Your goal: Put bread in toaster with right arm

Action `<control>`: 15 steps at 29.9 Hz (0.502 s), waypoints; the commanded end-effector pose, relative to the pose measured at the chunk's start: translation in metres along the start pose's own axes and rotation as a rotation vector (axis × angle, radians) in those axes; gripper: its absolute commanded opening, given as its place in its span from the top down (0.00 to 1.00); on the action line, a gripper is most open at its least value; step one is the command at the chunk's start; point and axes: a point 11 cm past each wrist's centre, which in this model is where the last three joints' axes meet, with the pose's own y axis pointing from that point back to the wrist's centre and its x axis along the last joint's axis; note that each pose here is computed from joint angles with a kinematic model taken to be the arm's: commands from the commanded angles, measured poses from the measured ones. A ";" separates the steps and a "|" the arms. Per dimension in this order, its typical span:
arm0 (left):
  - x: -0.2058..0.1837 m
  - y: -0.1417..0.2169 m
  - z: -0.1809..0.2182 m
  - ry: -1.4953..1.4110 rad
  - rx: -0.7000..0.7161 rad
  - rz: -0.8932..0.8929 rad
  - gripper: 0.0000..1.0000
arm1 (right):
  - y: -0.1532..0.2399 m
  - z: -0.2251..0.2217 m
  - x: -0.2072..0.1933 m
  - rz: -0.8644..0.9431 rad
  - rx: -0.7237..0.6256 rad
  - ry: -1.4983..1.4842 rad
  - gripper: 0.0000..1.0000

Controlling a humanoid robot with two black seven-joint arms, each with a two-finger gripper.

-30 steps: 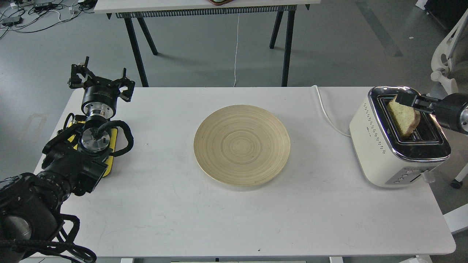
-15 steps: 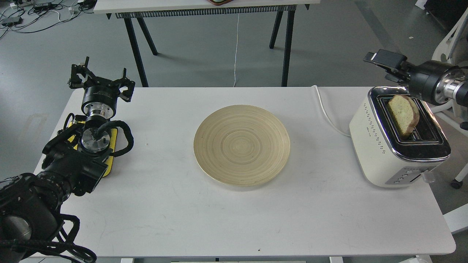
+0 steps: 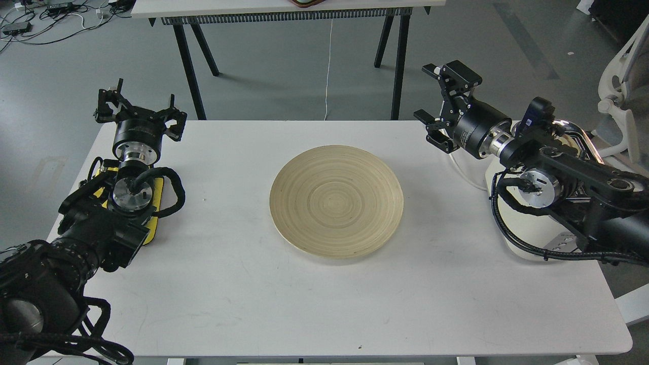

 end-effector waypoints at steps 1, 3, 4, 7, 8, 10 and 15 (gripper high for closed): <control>0.000 0.000 0.000 0.000 0.000 0.000 0.00 | -0.004 0.022 0.010 0.008 0.051 -0.170 0.00; 0.000 0.000 0.000 0.000 0.000 0.000 0.00 | -0.005 0.032 0.012 -0.002 0.070 -0.241 0.00; 0.000 0.000 0.000 0.000 0.000 0.000 0.00 | -0.006 0.037 0.014 -0.004 0.077 -0.270 0.00; 0.000 0.000 0.000 0.000 0.000 0.000 0.00 | -0.004 0.047 0.026 0.051 0.082 -0.307 0.00; 0.000 0.000 0.000 0.000 0.000 0.000 0.00 | -0.004 0.050 0.027 0.062 0.079 -0.314 0.00; 0.000 0.000 0.000 0.000 0.000 0.000 0.00 | -0.006 0.059 0.025 0.076 0.068 -0.328 0.00; 0.000 0.000 0.000 0.000 0.000 0.000 0.00 | -0.005 0.069 0.028 0.107 0.063 -0.337 0.00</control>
